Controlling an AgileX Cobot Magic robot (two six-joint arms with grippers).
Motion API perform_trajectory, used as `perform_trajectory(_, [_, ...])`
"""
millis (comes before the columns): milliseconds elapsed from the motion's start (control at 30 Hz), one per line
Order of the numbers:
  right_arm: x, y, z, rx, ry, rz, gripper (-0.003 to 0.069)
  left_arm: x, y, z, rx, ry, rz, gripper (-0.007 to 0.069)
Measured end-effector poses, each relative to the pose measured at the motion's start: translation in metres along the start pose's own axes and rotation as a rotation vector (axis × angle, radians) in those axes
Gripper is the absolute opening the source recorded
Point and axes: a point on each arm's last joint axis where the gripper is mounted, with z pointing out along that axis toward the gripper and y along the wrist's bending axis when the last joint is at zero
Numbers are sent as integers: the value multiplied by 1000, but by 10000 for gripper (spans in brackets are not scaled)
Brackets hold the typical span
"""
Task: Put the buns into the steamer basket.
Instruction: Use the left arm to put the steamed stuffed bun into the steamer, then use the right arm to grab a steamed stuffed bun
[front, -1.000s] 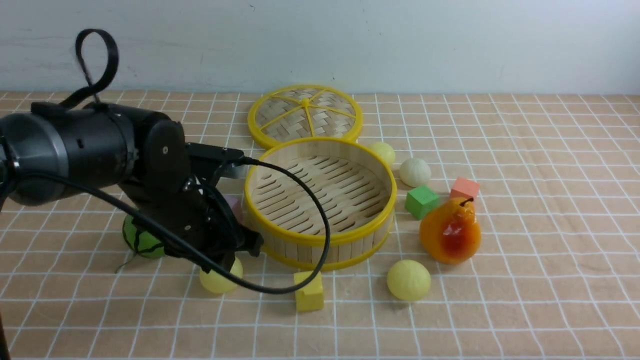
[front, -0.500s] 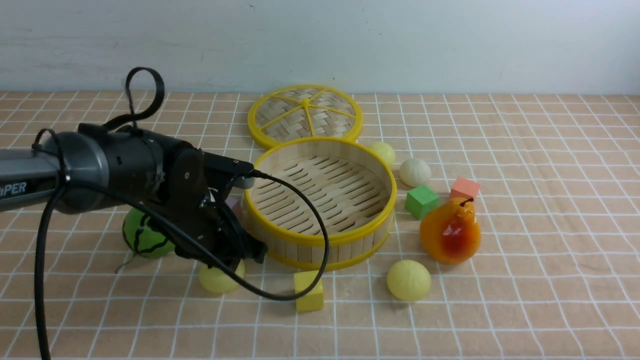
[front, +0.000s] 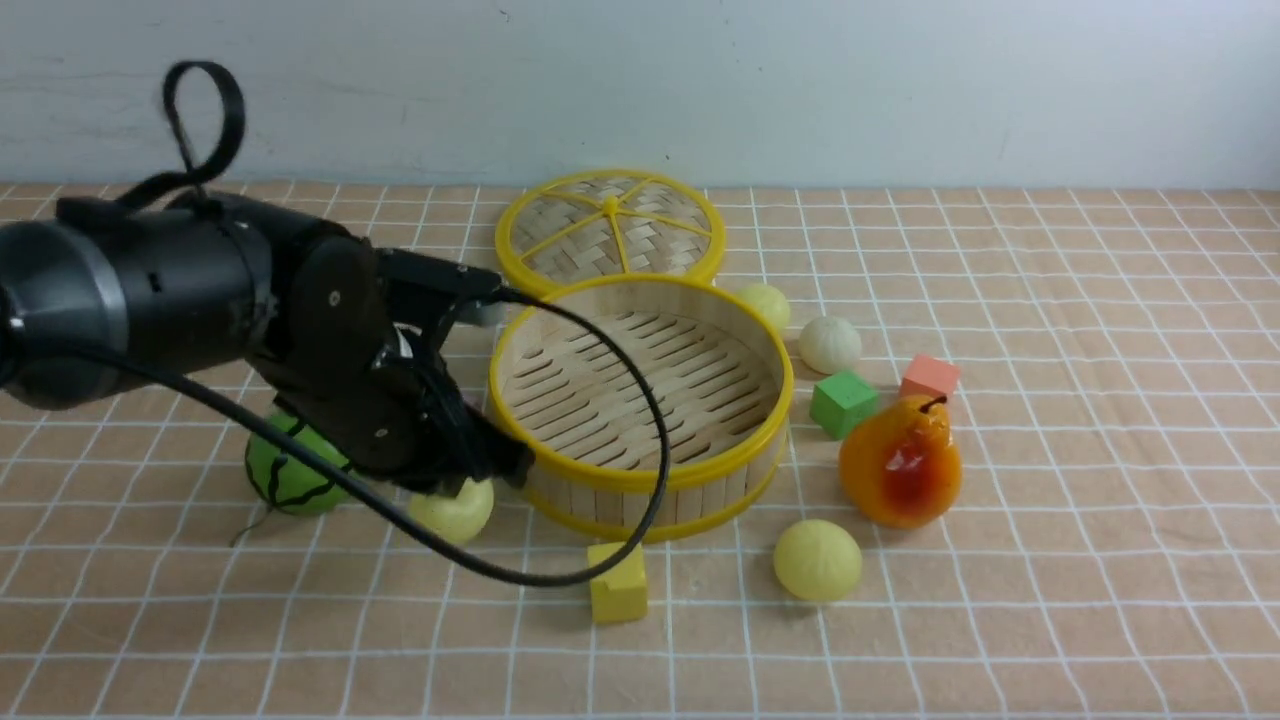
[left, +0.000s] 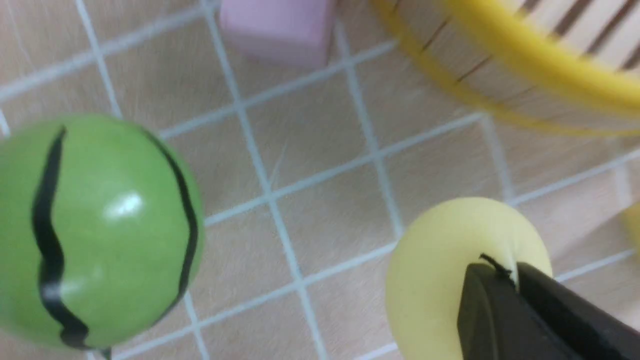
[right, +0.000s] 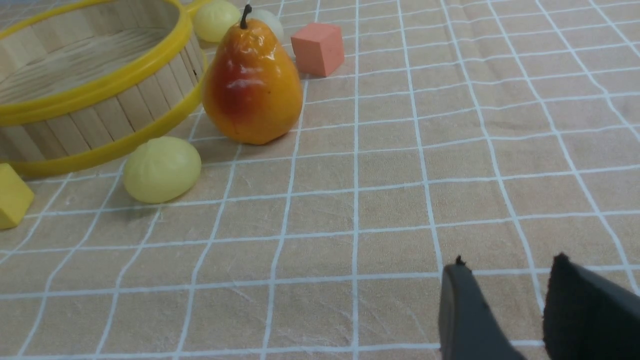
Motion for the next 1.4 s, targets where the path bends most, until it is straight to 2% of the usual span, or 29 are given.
perform_trajectory(167, [0,0,0,0,0,0,241,-30,-23,-15,41,-185,74,-13])
perform_trajectory(300, [0,0,0,0,0,0,241,-48,-27,8,43,-221,92,-13])
perform_trajectory(433, [0,0,0,0,0,0,241,-60,-21,49,26,-178,88,17])
perform_trajectory(500, [0,0,0,0,0,0,241,-63,-15,71,14,-129,79,83])
perform_trajectory(600, [0,0,0,0,0,0,241,-65,-11,84,7,-79,53,225])
perform_trajectory(700, [0,0,0,0,0,0,241,-70,-10,74,8,-55,-12,385])
perform_trajectory(733, [0,0,0,0,0,0,241,-71,-11,72,9,-58,-16,404])
perform_trajectory(767, [0,0,0,0,0,0,241,-74,-12,57,10,-48,-44,464])
perform_trajectory(833, [0,0,0,0,0,0,241,-76,-13,47,12,-51,-50,487])
perform_trajectory(900, [0,0,0,0,0,0,241,-82,-19,-6,23,-96,-67,453])
perform_trajectory(933, [0,0,0,0,0,0,241,-82,-18,-10,24,-102,-70,445])
perform_trajectory(967, [0,0,0,0,0,0,241,-81,-21,-37,33,-136,-75,383])
perform_trajectory(1000, [0,0,0,0,0,0,241,-76,-23,-63,44,-178,-77,283])
perform_trajectory(1100, [0,0,0,0,0,0,241,-54,-27,-126,76,-305,-65,46])
perform_trajectory(1167, [0,0,0,0,0,0,241,-27,-27,-158,100,-384,-62,-14])
perform_trajectory(1300, [0,0,0,0,0,0,241,25,-23,-183,149,-488,-92,-13])
perform_trajectory(1333, [0,0,0,0,0,0,241,52,-20,-193,172,-551,-112,-13])
perform_trajectory(1400, [0,0,0,0,0,0,241,83,-17,-194,195,-620,-135,-13])
